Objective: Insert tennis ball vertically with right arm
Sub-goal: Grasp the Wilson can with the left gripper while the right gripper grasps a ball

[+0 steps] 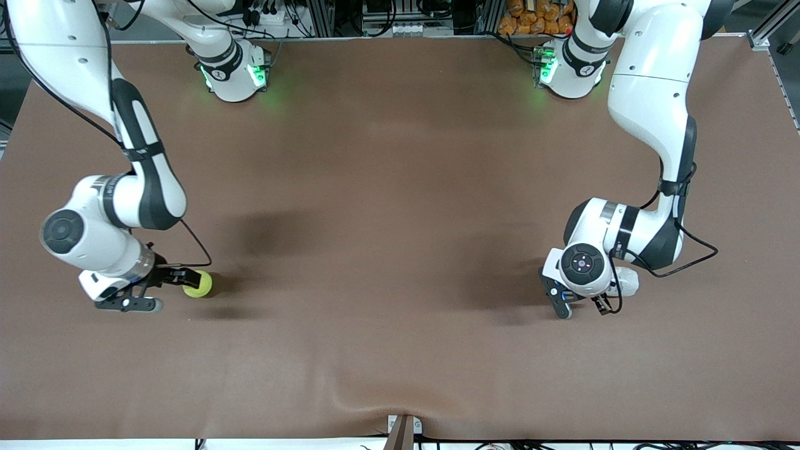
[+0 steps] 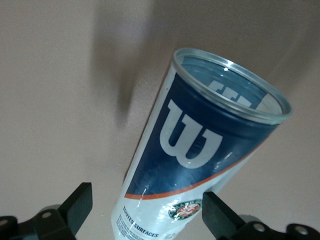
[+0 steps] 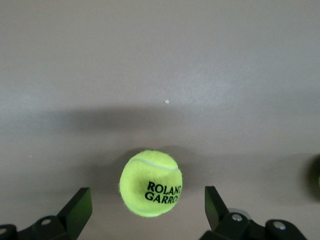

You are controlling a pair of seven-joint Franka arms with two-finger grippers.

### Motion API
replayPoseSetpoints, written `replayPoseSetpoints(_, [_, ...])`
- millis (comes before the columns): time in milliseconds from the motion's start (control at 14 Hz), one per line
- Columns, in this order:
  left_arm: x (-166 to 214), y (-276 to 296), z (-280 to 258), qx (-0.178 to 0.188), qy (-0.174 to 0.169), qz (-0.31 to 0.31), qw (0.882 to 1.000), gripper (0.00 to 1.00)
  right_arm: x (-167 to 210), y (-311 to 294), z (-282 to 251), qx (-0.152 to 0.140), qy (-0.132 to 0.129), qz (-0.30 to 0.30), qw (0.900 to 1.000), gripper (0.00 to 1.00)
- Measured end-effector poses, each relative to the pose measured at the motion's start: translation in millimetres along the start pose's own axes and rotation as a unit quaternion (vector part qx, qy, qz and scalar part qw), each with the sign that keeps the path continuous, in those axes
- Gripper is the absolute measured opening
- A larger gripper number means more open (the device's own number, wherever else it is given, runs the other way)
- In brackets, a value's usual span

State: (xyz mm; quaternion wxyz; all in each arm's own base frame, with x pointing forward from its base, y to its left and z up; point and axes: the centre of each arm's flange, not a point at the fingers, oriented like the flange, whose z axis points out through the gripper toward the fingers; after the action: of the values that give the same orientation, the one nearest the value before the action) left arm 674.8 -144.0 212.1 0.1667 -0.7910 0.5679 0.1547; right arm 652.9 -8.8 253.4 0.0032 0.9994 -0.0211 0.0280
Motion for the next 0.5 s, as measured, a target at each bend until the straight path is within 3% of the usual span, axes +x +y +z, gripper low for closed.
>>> replayPoseSetpoints(501, [0.8,2.2,1.7,-0.009,-0.008,0.021,1.000,1.00,-5.4,-7.4,37.0,-0.001,0.011,-0.005,1.000,1.00])
